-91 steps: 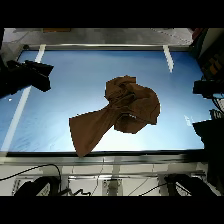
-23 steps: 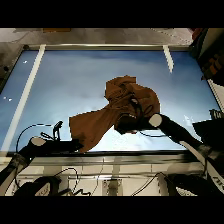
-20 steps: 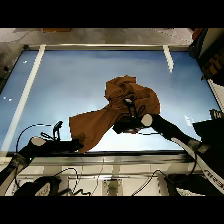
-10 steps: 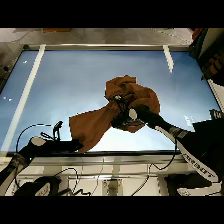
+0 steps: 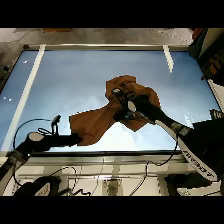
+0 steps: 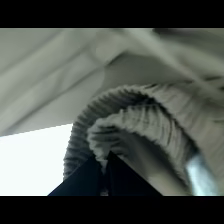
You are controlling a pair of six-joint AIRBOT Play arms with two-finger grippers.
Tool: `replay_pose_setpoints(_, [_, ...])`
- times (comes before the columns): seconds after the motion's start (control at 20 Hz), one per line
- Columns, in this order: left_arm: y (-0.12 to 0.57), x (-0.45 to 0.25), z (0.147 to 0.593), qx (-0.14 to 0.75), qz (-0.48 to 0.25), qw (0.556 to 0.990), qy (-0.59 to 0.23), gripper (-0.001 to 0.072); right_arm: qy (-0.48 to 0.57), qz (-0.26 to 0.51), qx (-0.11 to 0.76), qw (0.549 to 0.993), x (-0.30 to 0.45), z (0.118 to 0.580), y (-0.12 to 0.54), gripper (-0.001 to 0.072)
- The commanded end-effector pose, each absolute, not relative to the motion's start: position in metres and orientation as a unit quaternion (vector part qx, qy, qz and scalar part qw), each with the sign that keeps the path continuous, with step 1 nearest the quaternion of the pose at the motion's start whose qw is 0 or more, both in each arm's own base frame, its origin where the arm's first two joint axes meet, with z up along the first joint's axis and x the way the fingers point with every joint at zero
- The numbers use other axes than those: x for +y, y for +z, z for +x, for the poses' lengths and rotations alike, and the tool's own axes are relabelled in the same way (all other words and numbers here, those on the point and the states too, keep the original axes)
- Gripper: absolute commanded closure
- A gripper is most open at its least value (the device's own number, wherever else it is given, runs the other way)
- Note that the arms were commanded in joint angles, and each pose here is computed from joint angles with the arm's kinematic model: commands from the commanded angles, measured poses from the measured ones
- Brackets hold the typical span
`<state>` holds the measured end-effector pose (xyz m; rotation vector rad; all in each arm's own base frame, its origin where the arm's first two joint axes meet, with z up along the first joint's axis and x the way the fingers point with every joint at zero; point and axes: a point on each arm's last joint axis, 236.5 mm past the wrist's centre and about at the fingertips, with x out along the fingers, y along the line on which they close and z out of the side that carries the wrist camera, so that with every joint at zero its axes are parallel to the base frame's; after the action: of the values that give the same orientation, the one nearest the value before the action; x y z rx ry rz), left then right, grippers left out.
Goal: Fold the clothes and pants, and hang the long-sleeved shirts on hangers.
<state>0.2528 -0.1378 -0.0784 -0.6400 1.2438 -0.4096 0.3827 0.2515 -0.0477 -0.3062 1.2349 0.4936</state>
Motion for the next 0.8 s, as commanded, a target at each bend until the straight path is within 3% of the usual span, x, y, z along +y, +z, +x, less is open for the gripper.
replay_pose_setpoints(0.0, [-0.018,-0.12,0.318,0.49,-0.286,0.801,-0.191,0.0697,0.194,-0.133,0.553,0.799,0.224,0.42,0.004,0.0689])
replay_pose_setpoints(0.25, [0.127,-0.016,0.416,0.3,-0.271,0.907,-0.116,0.0697,0.115,-0.054,0.465,0.876,0.135,0.487,0.123,0.069])
replay_pose_setpoints(0.45, [0.221,0.088,0.433,0.168,-0.251,0.953,-0.014,0.0697,0.012,0.005,0.378,0.926,0.016,0.496,0.216,0.069])
replay_pose_setpoints(0.6, [0.235,0.127,0.423,0.148,-0.228,0.962,0.024,0.0697,-0.066,0.036,0.377,0.923,-0.065,0.469,0.233,0.0691])
replay_pose_setpoints(0.75, [0.197,0.136,0.407,0.231,-0.149,0.961,0.041,0.0697,-0.106,0.087,0.436,0.89,-0.121,0.436,0.204,0.0691])
